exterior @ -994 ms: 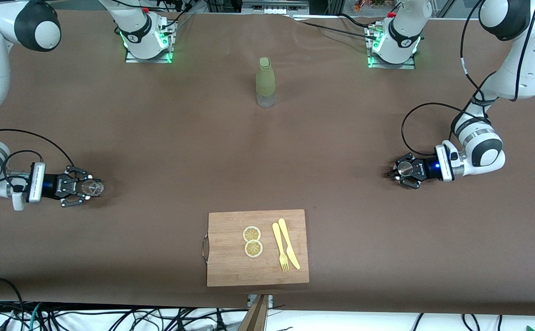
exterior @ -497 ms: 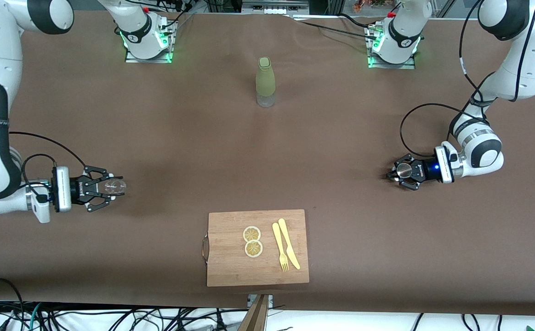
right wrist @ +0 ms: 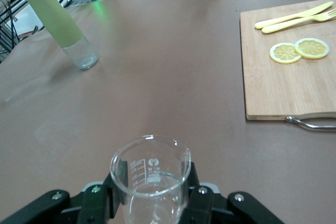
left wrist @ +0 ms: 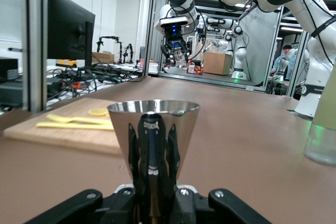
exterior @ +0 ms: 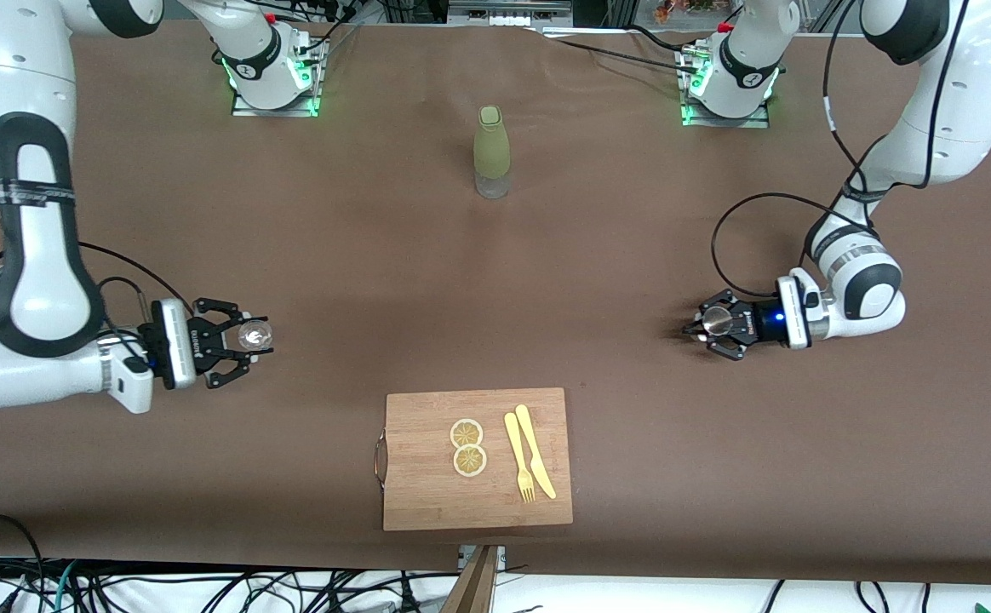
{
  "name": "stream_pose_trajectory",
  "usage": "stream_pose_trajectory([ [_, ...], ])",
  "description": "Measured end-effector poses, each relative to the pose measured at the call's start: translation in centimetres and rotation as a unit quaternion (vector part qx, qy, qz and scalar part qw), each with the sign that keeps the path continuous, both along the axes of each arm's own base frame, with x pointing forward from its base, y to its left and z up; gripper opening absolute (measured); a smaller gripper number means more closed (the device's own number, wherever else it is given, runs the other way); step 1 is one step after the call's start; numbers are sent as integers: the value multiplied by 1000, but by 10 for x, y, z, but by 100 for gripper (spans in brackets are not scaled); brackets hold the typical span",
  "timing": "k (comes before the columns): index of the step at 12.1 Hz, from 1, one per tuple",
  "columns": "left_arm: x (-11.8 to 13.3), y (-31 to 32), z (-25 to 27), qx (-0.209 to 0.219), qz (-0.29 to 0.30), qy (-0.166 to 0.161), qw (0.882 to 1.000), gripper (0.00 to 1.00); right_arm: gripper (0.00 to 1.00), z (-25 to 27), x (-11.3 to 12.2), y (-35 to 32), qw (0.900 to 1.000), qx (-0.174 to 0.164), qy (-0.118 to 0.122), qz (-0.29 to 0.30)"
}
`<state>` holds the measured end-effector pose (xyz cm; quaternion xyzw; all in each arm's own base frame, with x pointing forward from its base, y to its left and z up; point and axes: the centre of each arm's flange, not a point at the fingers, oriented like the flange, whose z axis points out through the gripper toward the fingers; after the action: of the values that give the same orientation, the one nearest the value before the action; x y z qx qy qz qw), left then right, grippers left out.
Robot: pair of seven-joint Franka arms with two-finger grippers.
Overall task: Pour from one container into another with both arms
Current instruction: 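Lift the beaker and jigger, bringing both grippers together mid-table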
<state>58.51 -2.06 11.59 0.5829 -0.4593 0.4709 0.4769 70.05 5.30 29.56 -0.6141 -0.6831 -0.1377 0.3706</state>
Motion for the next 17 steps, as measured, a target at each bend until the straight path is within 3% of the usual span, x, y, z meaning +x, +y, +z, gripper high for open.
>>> stream_pose_trajectory([
  [4, 5, -65, 4, -13, -1, 7, 1000, 8, 50, 20, -4, 58, 999, -35, 3, 4],
  [7, 3, -124, 5, -21, 5, 12, 1000, 8, 50, 35, -12, 108, 996, -88, 8, 4],
  [14, -13, -236, 6, -1, 18, 19, 1000, 8, 50, 51, -40, 224, 986, -168, 4, -21],
  [17, -21, -283, 13, -6, 41, -2, 999, 8, 50, 53, -55, 272, 981, -192, -7, -38],
])
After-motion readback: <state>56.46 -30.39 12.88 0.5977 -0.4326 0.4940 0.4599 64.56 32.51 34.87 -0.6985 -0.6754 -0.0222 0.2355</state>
